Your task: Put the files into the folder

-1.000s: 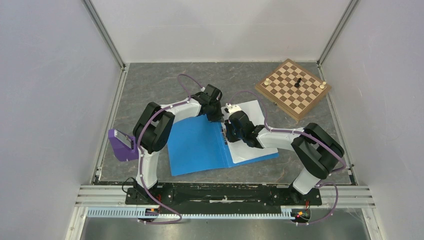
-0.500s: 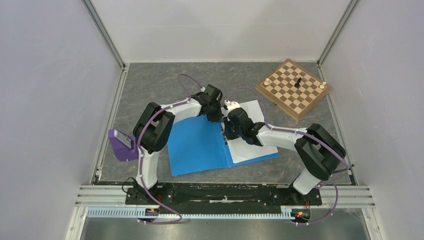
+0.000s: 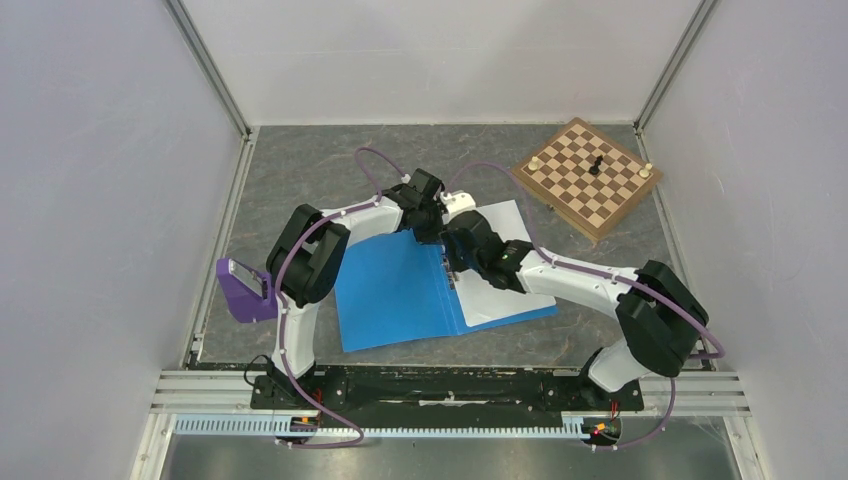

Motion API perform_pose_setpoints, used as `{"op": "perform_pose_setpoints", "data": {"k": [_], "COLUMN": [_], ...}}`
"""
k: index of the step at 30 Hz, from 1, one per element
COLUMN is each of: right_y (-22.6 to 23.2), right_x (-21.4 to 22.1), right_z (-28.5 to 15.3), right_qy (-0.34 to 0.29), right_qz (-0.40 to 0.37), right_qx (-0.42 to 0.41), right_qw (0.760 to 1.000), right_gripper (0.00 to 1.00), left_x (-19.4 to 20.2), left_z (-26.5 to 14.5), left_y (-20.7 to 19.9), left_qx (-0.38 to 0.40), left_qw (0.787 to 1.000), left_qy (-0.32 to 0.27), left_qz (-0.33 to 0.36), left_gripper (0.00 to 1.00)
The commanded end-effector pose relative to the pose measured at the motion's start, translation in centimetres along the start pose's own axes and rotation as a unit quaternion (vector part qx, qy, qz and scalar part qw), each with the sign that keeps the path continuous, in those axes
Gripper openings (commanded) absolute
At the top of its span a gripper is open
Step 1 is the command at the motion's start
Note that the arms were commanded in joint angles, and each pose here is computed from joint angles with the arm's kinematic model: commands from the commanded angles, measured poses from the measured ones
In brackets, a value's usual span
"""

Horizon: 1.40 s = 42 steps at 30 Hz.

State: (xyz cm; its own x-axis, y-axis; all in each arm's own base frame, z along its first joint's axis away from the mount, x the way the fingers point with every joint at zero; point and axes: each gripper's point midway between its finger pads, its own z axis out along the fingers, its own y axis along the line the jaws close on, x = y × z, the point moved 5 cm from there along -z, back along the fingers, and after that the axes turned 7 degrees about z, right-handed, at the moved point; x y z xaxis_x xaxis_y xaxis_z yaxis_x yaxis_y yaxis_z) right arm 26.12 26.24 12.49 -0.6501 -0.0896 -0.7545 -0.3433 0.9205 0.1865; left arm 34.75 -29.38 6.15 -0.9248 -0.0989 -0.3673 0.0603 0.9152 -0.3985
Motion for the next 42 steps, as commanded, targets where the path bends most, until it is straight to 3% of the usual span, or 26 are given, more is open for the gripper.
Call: {"op": "perform_pose_setpoints", "data": {"k": [1,15,42], "right_y": [1.2,3.4,3.4], "right_x": [-2.4,-1.7,1.1], "right_z": [-0.9,0.4,0.9], "right_qy": [-0.029,-0.021,-0.001], "right_qz": [-0.058,-0.110,-0.112], "right_qx": [0.043,0.062,0.053], "right_qw": [0.997,0.992,0.992], "right_gripper": [0.25,0.20,0.17], "left_x": [0.7,0.6,0.8], "left_z": [1.2,1.3,1.7], "left_y": [1.9,2.0,2.3], "left_qx": [-0.048,-0.049,-0.051], "left_qw": [0.999,0.999,0.999], "left_qy": [0.011,0.011,0.017], "left_qz": [0.004,0.003,-0.001], "left_gripper": [0.02,0.02,0.02]}}
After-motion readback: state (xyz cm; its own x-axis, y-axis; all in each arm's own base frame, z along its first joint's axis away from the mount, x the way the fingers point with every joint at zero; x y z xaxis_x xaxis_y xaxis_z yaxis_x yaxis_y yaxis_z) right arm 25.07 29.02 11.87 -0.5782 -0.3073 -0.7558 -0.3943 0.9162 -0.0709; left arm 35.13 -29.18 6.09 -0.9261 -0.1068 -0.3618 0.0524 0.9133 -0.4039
